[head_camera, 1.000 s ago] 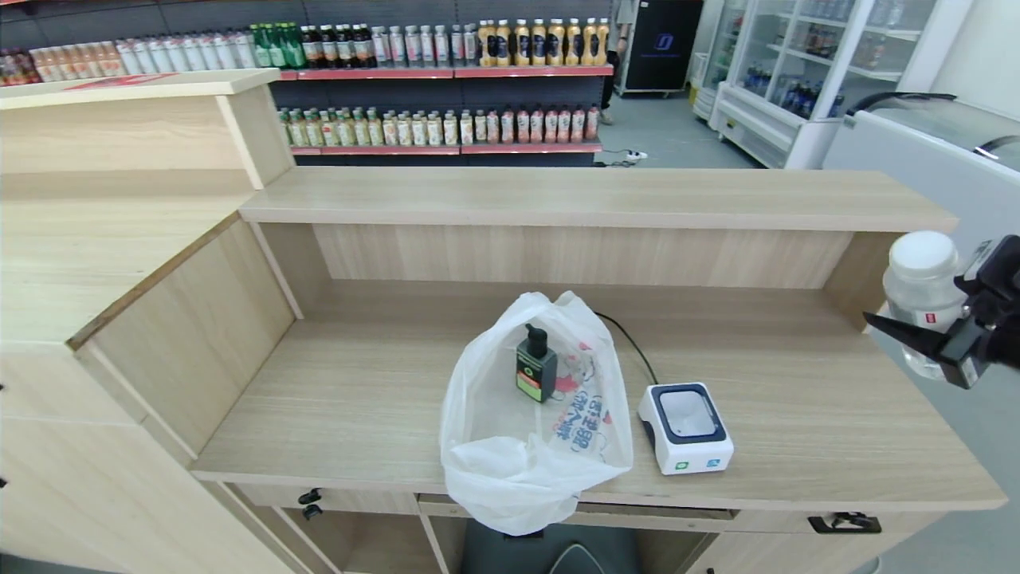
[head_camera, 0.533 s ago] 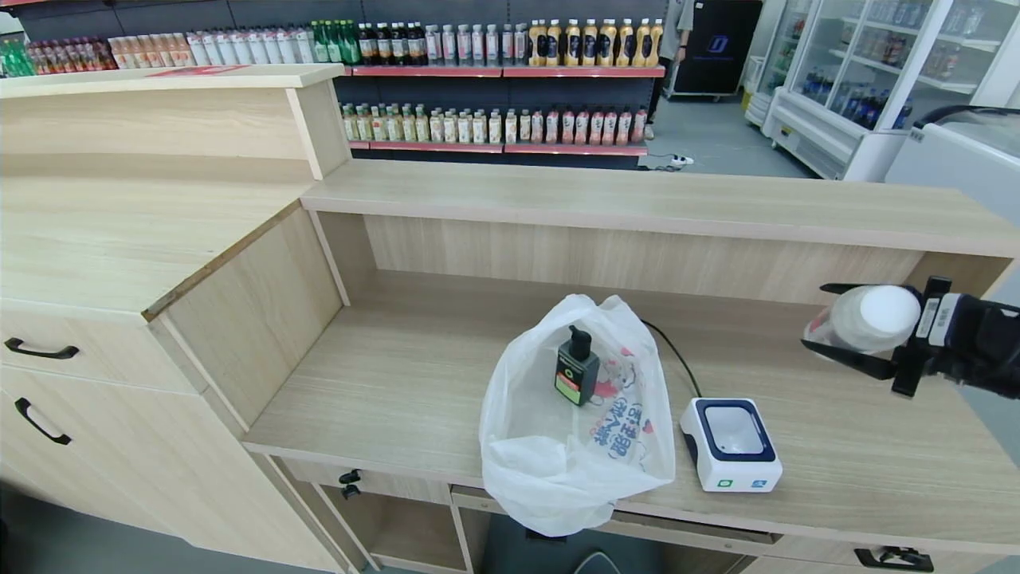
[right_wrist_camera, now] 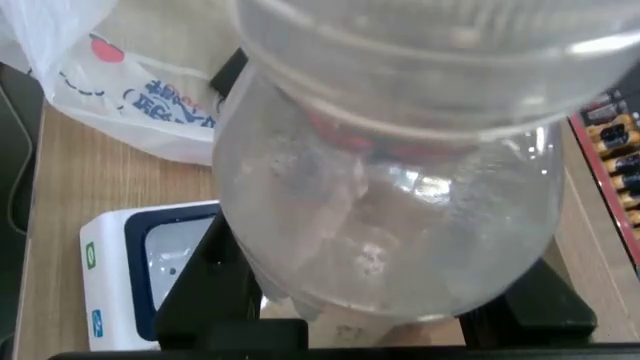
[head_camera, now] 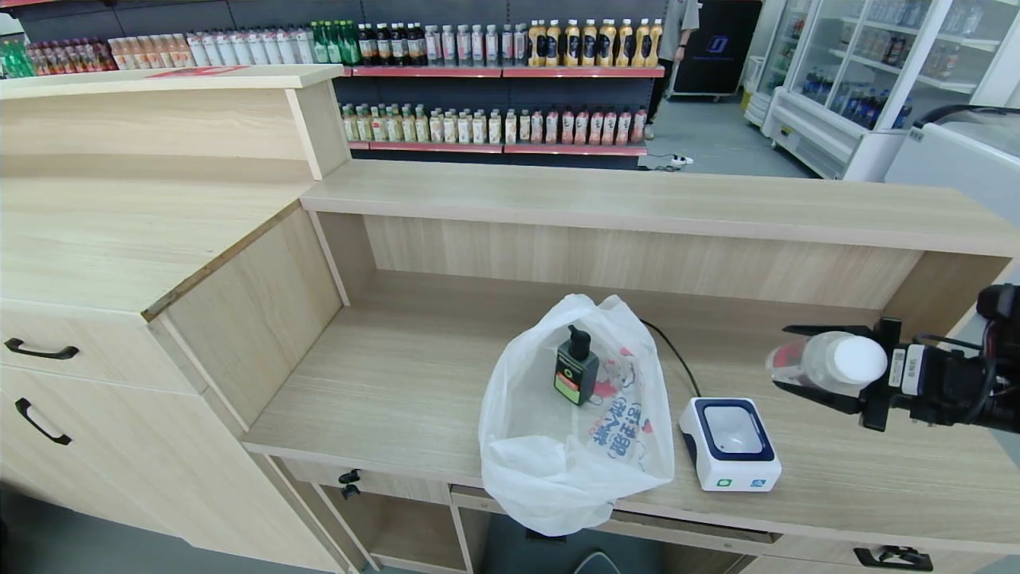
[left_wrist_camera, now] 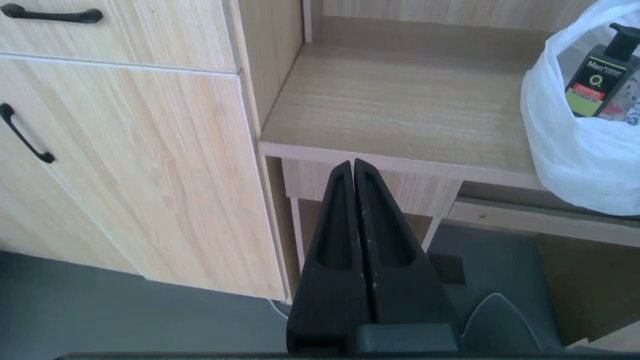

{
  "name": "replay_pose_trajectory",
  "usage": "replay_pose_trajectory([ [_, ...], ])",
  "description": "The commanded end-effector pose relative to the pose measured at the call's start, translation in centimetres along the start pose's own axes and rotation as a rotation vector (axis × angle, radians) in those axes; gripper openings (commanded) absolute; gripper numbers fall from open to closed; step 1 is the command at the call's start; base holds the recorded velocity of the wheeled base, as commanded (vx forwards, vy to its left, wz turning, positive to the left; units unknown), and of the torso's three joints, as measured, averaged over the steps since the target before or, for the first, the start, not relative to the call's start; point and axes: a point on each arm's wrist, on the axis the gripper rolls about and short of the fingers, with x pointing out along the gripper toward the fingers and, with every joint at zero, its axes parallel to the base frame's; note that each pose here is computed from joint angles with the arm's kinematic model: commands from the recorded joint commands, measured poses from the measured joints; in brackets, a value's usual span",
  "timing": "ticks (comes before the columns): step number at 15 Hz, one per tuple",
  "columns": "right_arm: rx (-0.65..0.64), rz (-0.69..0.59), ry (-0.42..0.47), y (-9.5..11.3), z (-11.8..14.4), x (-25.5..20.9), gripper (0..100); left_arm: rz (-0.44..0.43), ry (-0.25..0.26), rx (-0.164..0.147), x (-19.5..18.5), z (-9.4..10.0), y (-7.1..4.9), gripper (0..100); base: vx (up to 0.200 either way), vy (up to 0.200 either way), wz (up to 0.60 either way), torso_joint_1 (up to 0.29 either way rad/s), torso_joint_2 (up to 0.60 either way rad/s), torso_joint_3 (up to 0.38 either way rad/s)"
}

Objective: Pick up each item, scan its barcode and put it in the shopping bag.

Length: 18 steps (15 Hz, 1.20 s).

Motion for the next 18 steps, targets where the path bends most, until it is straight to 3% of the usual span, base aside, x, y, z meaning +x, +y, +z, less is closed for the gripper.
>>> replay_pose_trajectory([
  [1, 0.027, 0.025, 0.000, 1.0, -1.0, 0.5, 0, 0.001, 0.000, 0.000, 0.0, 0.0, 0.0, 0, 0.000, 0.000, 0.00, 0.000, 0.00, 0.000],
  [18, 0.041, 0.093, -0.052, 1.7, -3.9, 4.7, 0, 0.001, 0.000, 0.000, 0.0, 0.0, 0.0, 0, 0.000, 0.000, 0.00, 0.000, 0.00, 0.000],
])
